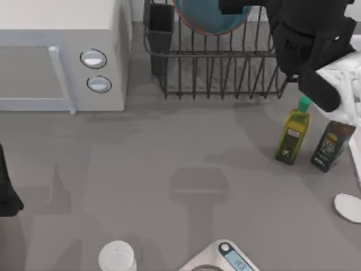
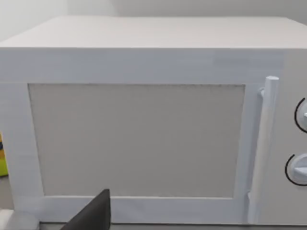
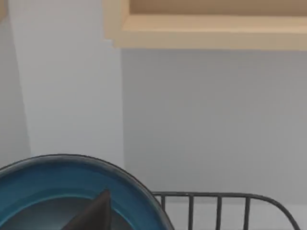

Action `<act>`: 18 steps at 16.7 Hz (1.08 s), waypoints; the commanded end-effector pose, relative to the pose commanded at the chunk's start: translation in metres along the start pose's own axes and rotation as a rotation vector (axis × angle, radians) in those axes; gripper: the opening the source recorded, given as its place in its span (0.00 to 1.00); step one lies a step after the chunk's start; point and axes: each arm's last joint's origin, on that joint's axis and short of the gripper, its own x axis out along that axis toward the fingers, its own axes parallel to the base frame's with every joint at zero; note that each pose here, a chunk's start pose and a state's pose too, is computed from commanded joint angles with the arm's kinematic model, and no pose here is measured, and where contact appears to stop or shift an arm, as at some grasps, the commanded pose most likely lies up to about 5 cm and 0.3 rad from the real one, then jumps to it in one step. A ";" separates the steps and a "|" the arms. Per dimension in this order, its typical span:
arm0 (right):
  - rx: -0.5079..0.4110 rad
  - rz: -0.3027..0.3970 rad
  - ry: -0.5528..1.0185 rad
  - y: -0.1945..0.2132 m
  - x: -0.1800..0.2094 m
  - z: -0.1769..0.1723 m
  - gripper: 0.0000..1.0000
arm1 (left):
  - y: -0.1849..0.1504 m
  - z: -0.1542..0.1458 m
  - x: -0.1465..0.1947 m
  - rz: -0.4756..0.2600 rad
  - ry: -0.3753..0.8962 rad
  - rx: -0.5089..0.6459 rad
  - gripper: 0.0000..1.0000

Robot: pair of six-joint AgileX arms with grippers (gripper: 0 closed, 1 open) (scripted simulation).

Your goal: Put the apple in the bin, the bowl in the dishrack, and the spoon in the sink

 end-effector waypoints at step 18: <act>0.011 0.002 -0.033 -0.196 -0.243 -0.095 1.00 | 0.000 0.000 0.000 0.000 0.000 0.000 1.00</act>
